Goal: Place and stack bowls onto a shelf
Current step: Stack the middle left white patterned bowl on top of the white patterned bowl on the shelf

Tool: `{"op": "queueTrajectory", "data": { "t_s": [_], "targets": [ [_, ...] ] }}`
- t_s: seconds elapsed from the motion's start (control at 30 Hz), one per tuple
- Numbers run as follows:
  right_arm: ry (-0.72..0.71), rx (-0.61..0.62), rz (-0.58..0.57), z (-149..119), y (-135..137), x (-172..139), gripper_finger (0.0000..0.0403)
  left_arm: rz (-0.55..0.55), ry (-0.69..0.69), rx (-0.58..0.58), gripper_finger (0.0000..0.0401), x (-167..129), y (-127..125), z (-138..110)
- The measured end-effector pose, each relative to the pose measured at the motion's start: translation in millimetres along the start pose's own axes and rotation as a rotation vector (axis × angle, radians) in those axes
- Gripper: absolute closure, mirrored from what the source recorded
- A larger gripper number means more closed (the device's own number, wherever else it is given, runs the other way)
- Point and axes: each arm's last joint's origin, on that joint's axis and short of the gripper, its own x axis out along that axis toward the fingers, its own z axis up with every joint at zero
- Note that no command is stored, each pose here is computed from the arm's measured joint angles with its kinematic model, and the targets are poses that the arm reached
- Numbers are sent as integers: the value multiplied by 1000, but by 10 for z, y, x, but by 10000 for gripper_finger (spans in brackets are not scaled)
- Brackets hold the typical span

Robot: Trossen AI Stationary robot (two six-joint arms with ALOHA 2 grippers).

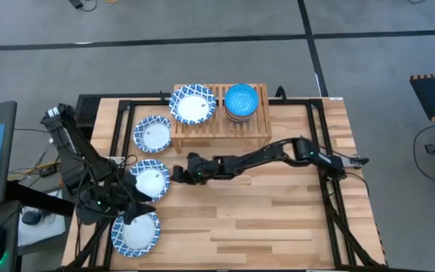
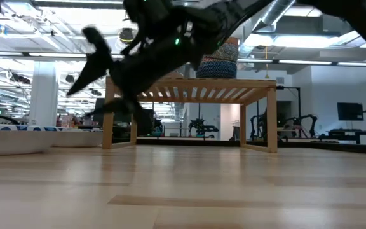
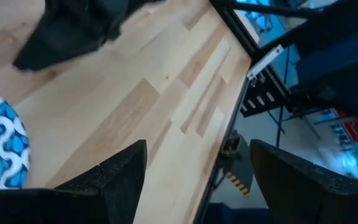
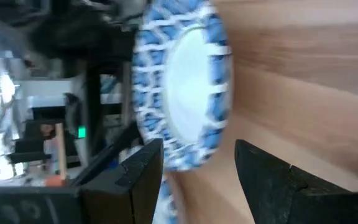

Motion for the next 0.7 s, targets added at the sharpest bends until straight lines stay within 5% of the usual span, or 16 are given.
{"op": "queueTrajectory", "data": {
  "t_s": [0.4,0.7],
  "targets": [
    [21,-16,16,-59,-104,488,212,52,-16,21,134,90,37,106],
    [-10,-9,-36,92,-148,494,293,138,4,2,134,109,134,132]
  ]
}}
